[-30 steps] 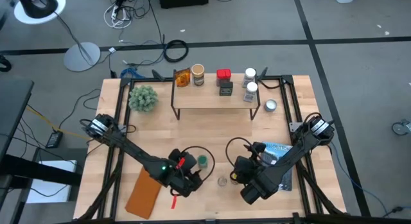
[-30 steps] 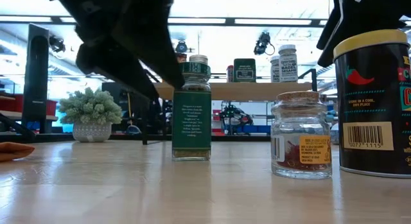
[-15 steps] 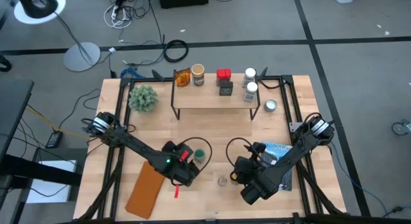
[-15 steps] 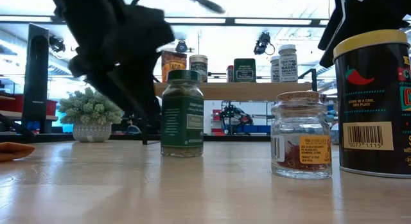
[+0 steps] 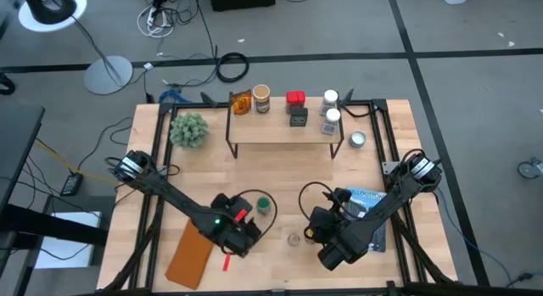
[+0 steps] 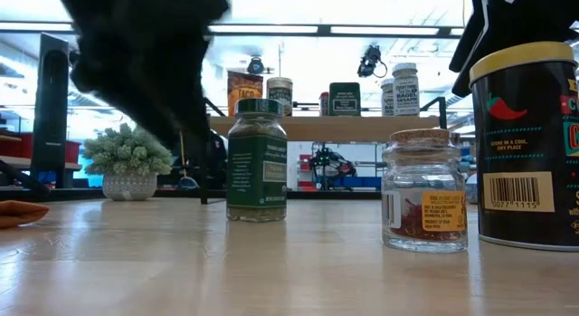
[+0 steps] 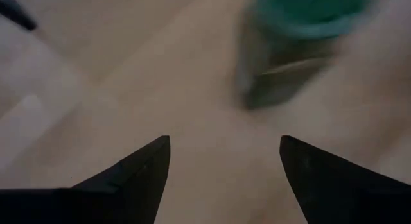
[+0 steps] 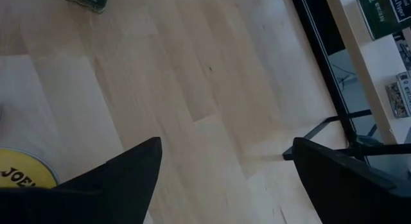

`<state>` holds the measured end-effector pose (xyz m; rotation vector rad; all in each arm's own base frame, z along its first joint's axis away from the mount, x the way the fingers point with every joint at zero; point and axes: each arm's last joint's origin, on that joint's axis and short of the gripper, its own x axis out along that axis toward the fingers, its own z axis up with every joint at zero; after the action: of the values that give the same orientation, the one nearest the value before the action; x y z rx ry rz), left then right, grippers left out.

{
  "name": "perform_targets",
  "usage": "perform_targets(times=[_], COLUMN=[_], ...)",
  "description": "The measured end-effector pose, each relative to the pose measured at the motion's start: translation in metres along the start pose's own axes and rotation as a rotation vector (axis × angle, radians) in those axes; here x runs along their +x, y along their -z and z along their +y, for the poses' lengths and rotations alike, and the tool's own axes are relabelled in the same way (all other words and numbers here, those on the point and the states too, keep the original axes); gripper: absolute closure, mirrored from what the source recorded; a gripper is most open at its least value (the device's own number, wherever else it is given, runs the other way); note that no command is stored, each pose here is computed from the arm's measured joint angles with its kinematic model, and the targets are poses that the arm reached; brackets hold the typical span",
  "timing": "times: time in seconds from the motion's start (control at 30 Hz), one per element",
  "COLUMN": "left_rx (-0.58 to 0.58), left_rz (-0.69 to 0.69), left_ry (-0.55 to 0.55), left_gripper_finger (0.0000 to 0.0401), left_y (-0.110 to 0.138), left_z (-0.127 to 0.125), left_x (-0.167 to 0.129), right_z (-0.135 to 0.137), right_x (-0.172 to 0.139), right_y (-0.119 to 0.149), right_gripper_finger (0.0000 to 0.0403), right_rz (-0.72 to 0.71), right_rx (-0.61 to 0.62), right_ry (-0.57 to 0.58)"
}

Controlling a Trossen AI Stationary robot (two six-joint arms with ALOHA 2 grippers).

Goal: Shelf spices
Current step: Put the green seasoning bottle on the shelf

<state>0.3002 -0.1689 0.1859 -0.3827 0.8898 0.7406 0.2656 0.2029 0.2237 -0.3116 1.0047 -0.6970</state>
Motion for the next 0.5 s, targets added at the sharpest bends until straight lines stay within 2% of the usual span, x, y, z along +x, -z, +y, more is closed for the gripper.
perform_targets(times=[0.13, 0.27, 0.5], left_rx=[-0.055, -0.107, -0.164], left_rz=[-0.057, -0.105, -0.115], left_ry=[0.114, 0.185, 0.172], left_gripper_finger=[0.0103, 0.0103, 0.0103], left_y=[-0.006, -0.015, -0.022], left_z=[-0.018, -0.027, -0.030], left_x=[-0.017, -0.020, -0.003], right_z=[0.000, 0.000, 0.001], right_x=[0.000, 0.000, -0.001], right_y=[0.000, 0.000, 0.001], right_gripper_finger=[0.0057, 0.0057, 0.0057], right_rz=[0.000, 0.000, 0.002], right_rx=[-0.002, -0.005, -0.004], right_ry=[0.000, 0.000, -0.006])
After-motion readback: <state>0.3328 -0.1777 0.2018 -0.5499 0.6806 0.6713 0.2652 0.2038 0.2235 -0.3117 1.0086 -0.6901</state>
